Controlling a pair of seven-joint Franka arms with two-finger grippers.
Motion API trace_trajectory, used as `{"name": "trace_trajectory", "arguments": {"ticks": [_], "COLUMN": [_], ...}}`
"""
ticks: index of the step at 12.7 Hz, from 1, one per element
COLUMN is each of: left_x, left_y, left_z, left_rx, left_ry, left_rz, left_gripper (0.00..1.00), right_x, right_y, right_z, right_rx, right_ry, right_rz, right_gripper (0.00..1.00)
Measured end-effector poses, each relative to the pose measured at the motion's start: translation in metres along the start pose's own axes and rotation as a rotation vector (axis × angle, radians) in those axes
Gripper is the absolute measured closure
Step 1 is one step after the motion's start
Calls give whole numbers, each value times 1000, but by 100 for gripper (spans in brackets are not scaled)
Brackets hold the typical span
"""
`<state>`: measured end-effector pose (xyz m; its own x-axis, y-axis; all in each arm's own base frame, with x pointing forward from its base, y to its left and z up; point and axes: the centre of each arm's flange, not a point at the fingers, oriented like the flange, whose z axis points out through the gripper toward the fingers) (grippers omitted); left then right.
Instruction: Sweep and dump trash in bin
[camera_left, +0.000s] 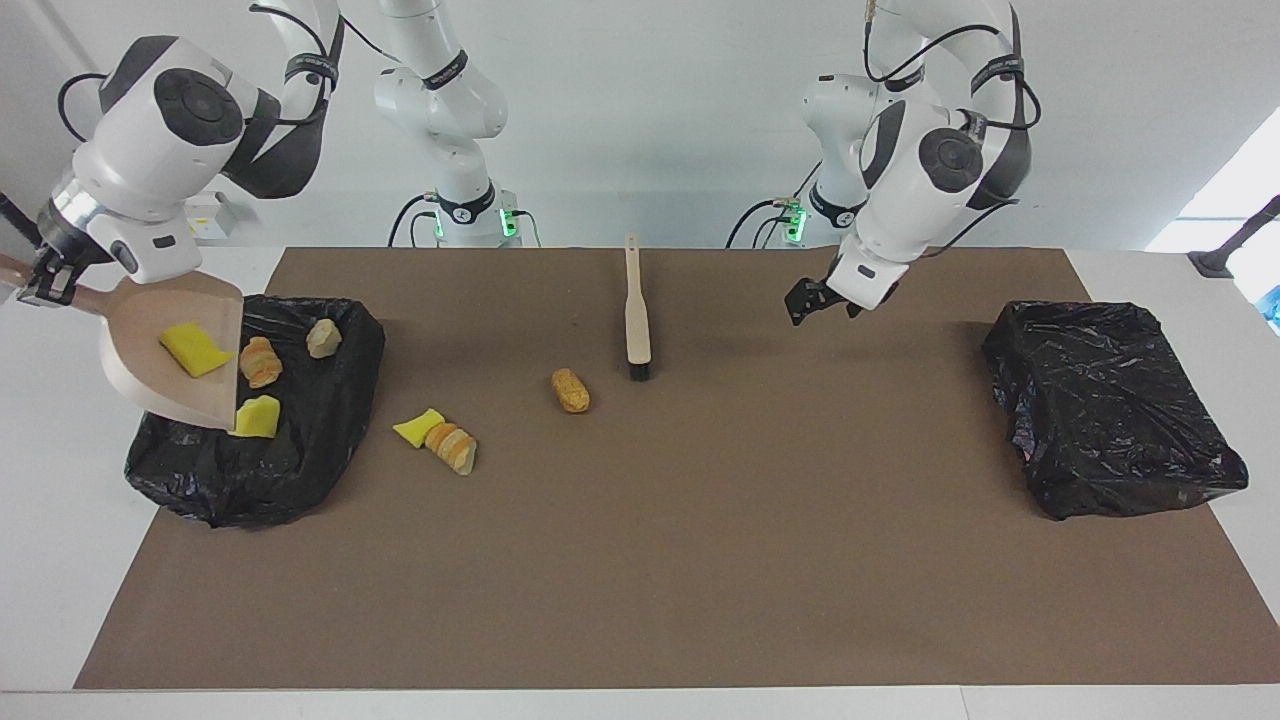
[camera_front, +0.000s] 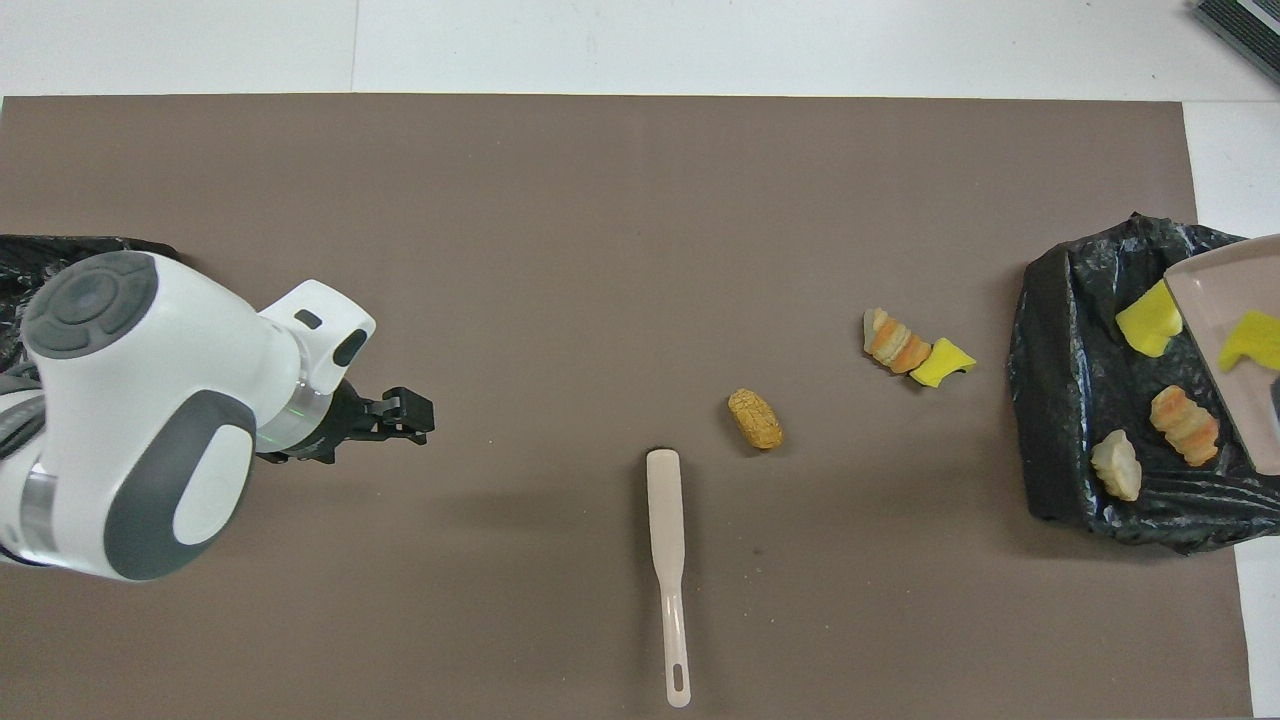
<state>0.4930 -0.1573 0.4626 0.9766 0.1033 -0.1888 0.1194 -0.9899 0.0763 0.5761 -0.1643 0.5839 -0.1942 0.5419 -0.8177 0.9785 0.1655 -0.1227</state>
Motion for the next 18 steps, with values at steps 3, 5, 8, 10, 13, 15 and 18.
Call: {"name": "trace_trajectory", "arguments": {"ticks": [3,5,8,10,13,15,18], "left_x": [2,4,5,7,13,17,19], "left_y": [-41,-65,-90,-102,-127,-135,-133], "left_z": [-14,-21,-26,-29,-47,-67,-99], "left_rx": [2,-6,25,23,9,4,1], "left_ry": [-25,-31,-38,-34,1,43,105], "left_rz": [43,62,97,108,125,140,157], "left_gripper": [0,0,0,0,0,0,0], "right_x": [16,22,21,24,31,24,13], "right_y": [-11,-23,-33,-33,-28,-33,-38], "right_z": [-14,-19,-14,-13,-22,-29,-50], "right_rx": [3,5,18,12,-1,-8,-43], "right_ry": [-107,-141,-143,-138,-140,-122,-2], "right_rz": [-10,-9,8,12,0,26,90], "right_gripper": [68,68,68,68,68,68,68]}}
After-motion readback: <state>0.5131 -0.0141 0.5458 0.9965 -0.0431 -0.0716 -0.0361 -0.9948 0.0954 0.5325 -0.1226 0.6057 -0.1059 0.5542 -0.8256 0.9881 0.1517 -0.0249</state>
